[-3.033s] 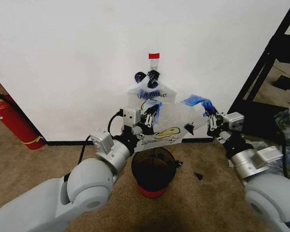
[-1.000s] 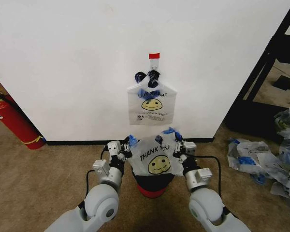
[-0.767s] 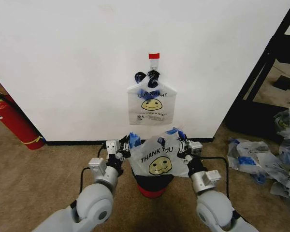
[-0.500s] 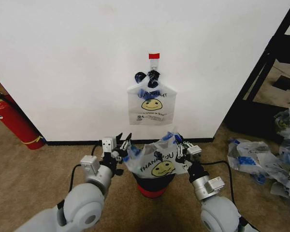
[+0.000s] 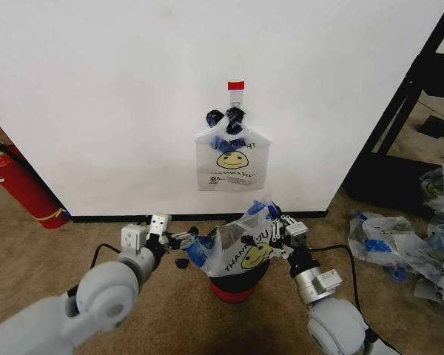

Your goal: Pick up the garbage bag from the wall and place it over the trash bin.

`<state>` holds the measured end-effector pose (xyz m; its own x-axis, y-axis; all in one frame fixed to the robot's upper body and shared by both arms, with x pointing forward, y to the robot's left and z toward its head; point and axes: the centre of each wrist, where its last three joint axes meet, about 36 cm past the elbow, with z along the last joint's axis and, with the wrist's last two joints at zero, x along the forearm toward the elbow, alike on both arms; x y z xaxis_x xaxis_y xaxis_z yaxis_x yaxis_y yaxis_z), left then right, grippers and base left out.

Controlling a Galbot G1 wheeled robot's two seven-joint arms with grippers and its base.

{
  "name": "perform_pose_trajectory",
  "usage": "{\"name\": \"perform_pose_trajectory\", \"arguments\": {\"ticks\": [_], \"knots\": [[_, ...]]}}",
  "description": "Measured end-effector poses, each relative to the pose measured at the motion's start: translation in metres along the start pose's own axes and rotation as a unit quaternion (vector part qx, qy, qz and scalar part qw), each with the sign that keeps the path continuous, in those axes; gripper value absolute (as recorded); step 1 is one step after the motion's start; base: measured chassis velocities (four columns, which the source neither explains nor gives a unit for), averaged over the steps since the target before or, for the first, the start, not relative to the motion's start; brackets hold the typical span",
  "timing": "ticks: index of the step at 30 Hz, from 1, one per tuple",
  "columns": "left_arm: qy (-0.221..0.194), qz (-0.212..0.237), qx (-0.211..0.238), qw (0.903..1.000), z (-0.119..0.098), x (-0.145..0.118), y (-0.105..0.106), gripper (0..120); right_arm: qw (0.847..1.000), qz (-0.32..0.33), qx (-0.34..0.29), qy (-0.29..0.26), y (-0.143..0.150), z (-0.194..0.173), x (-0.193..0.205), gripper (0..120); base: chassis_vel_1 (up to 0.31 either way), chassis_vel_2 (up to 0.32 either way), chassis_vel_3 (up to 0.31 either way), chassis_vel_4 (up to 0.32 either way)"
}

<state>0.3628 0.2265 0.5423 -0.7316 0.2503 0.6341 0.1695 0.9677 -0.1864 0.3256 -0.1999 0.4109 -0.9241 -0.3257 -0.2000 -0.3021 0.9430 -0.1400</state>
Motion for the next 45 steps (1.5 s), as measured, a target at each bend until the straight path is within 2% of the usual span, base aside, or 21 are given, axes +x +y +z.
{"name": "perform_pose_trajectory", "arguments": {"ticks": [4, 8, 13, 23, 27, 29, 35, 36, 42, 45], "knots": [[0.036, 0.035, 0.066, 0.9965, -0.014, 0.003, -0.005, 112, 1.000, 0.000, 0.008, 0.000, -0.001, 0.004, -0.001, 0, 0.000, 0.000, 0.000, 0.000], [0.052, 0.047, 0.098, 0.9927, -0.012, -0.013, -0.005, 115, 1.000, 0.000, 0.008, 0.000, -0.001, 0.004, -0.001, 0, 0.000, 0.000, 0.000, 0.000], [0.068, 0.039, 0.113, 0.9905, 0.001, -0.042, -0.005, 113, 1.000, 0.000, 0.004, -0.001, -0.001, 0.002, -0.001, 0, 0.000, 0.000, 0.000, 0.000], [0.058, 0.032, 0.116, 0.9911, 0.004, -0.057, -0.005, 97, 1.000, 0.003, 0.001, 0.001, -0.001, 0.001, -0.002, 0, 0.000, 0.000, 0.000, 0.000], [0.054, 0.039, 0.116, 0.9910, 0.009, -0.055, -0.009, 78, 1.000, 0.007, -0.001, -0.001, -0.002, 0.000, -0.004, 0, 0.000, 0.000, 0.000, 0.000], [0.053, 0.040, 0.116, 0.9910, 0.010, -0.054, -0.010, 76, 1.000, 0.007, -0.002, -0.001, -0.002, 0.000, -0.004, 0, 0.000, 0.000, 0.000, 0.000], [0.043, 0.040, 0.119, 0.9912, 0.010, -0.054, -0.011, 50, 1.000, 0.010, -0.003, 0.001, -0.003, 0.000, -0.005, 0, 0.000, 0.000, 0.000, 0.000], [0.043, 0.040, 0.119, 0.9912, 0.010, -0.054, -0.011, 50, 1.000, 0.010, -0.003, 0.001, -0.003, 0.000, -0.005, 0, 0.000, 0.000, 0.000, 0.000], [0.037, 0.042, 0.121, 0.9910, 0.011, -0.048, -0.011, 25, 1.000, 0.012, -0.005, 0.003, -0.002, 0.002, -0.005, 0, 0.000, 0.000, 0.000, 0.000], [0.034, 0.041, 0.122, 0.9910, 0.011, -0.046, -0.011, 16, 1.000, 0.013, -0.006, 0.003, -0.001, 0.002, -0.006, 0, 0.000, 0.000, 0.000, 0.000]]}}
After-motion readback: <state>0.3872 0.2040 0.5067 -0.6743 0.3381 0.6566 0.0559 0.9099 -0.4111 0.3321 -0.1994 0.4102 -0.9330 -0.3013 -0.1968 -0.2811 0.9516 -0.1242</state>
